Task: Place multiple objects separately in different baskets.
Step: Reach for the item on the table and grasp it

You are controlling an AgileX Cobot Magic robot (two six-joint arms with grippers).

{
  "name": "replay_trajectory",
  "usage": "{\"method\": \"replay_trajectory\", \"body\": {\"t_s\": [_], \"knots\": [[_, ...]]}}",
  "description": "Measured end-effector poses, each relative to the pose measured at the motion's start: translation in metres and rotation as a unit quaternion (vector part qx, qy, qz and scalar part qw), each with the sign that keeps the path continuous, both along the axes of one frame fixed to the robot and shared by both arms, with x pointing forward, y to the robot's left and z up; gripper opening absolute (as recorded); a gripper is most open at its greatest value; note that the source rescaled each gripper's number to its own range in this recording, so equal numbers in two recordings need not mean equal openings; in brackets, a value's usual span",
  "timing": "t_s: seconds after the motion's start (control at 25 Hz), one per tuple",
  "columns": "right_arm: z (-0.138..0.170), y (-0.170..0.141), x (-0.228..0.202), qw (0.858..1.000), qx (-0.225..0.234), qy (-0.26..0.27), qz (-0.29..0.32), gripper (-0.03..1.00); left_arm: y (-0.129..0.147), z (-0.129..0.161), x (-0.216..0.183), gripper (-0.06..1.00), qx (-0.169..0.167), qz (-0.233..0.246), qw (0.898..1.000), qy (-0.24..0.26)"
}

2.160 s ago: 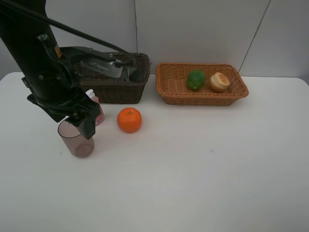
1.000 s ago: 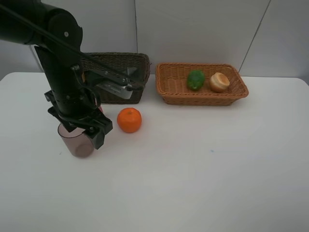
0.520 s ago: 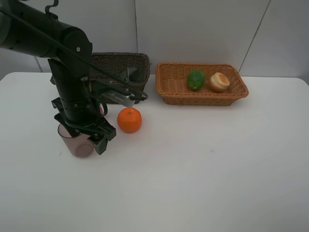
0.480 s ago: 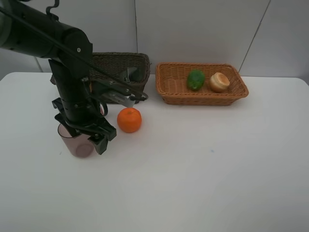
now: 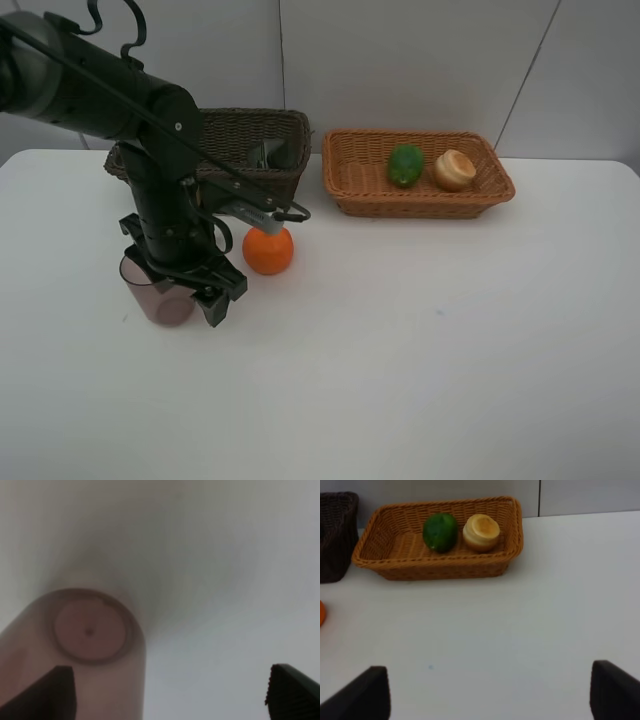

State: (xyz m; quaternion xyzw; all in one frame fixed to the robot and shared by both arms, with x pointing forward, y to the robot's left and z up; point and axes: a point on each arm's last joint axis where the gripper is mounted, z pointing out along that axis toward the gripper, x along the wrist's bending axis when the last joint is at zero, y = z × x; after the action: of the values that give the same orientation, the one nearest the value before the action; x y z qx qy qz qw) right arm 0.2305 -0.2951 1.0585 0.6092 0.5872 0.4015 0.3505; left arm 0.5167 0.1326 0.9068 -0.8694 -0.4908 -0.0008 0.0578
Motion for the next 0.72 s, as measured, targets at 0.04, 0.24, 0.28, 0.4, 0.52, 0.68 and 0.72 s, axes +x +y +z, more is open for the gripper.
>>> {"method": "replay_trajectory", "body": {"t_s": [0.04, 0.24, 0.28, 0.4, 0.52, 0.68, 0.72], "knots": [[0.0000, 0.0000, 0.0000, 1.000, 0.000, 0.000, 0.000, 0.82, -0.0003, -0.0001, 0.0004, 0.99, -0.002, 0.000, 1.000, -0.002], [0.0000, 0.0000, 0.0000, 1.000, 0.000, 0.000, 0.000, 0.82, -0.0006, -0.0001, 0.0008, 0.99, -0.003, 0.000, 1.000, -0.004], [0.0000, 0.0000, 0.0000, 1.000, 0.000, 0.000, 0.000, 0.82, -0.0006, -0.0001, 0.0008, 0.99, -0.003, 0.000, 1.000, -0.004], [0.0000, 0.0000, 0.0000, 1.000, 0.000, 0.000, 0.000, 0.82, -0.0006, -0.0001, 0.0008, 0.99, -0.003, 0.000, 1.000, -0.004], [0.0000, 0.0000, 0.0000, 1.000, 0.000, 0.000, 0.000, 0.82, -0.0006, -0.0001, 0.0008, 0.99, -0.003, 0.000, 1.000, -0.004], [0.0000, 0.0000, 0.0000, 1.000, 0.000, 0.000, 0.000, 0.82, -0.0014, -0.0001, 0.0003, 0.99, -0.003, -0.002, 1.000, -0.005], [0.0000, 0.0000, 0.0000, 1.000, 0.000, 0.000, 0.000, 0.82, -0.0020, -0.0001, -0.0001, 0.99, -0.002, -0.004, 1.000, -0.004]]}}
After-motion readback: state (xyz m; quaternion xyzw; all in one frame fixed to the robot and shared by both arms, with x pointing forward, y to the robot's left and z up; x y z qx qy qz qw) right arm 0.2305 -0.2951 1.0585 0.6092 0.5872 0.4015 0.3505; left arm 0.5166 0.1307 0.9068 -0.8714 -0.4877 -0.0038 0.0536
